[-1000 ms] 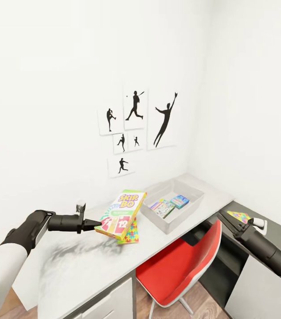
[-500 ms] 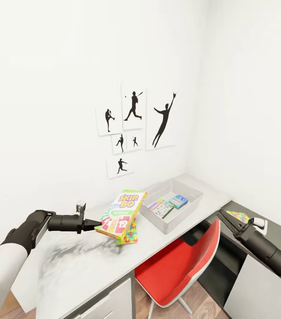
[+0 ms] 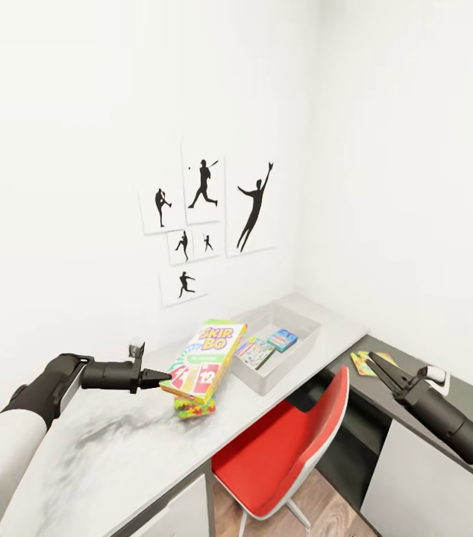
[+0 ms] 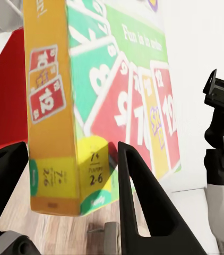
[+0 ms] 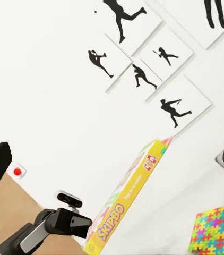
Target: Put all the toys in the child's room - the three board games (two on the bed and one on the table), the two jigsaw puzzles on the table, and the tennis ball on the table - inside the toy box on the table in the child's room.
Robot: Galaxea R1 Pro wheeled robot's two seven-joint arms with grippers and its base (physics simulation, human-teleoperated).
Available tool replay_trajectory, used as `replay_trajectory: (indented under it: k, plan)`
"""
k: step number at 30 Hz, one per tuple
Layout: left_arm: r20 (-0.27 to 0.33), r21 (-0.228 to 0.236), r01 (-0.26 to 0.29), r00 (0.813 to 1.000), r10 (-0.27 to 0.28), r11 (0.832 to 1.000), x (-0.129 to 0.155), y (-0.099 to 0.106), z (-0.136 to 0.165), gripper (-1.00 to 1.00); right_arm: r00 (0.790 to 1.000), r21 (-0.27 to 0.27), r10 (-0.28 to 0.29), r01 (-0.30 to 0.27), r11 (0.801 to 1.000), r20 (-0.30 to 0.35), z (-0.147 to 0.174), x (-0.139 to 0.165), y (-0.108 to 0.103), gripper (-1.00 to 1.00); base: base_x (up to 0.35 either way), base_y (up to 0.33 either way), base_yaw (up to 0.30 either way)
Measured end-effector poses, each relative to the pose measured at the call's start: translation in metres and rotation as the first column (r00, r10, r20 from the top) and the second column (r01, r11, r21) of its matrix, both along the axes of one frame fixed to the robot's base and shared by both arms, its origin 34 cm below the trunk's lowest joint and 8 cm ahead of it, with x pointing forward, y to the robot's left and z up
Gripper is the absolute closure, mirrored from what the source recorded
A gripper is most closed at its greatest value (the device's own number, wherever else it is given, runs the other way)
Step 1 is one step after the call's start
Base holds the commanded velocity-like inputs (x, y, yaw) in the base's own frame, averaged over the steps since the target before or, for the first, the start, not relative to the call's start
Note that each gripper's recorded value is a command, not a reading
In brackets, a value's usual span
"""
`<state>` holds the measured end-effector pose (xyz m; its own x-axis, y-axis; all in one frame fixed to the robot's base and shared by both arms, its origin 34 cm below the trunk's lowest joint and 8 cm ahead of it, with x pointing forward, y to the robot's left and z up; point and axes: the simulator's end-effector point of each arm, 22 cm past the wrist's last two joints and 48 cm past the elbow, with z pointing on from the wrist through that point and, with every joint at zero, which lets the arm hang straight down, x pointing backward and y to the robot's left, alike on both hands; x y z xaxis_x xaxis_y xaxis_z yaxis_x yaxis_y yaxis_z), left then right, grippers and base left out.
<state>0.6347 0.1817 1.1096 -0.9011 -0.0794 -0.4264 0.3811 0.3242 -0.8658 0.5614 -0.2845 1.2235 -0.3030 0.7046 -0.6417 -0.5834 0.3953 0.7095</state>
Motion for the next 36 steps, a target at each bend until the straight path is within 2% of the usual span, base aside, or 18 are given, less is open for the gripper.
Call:
replay_trajectory:
  k: [11,36]
  plan:
    - [0.012,0.000,-0.001,1.000,0.001,1.000,-0.0011,0.0006,0.0062,1.00,1.000,0.000,-0.002,0.002,1.000,0.011,0.0048,-0.0022,-0.0001,-1.00,0.000,0.000,-0.140]
    - [0.013,0.003,0.002,1.000,-0.002,1.000,-0.0017,0.0003,0.0060,1.00,1.000,0.003,-0.004,0.004,1.000,0.011,0.0051,-0.0020,0.0003,-1.00,0.000,0.000,-0.007]
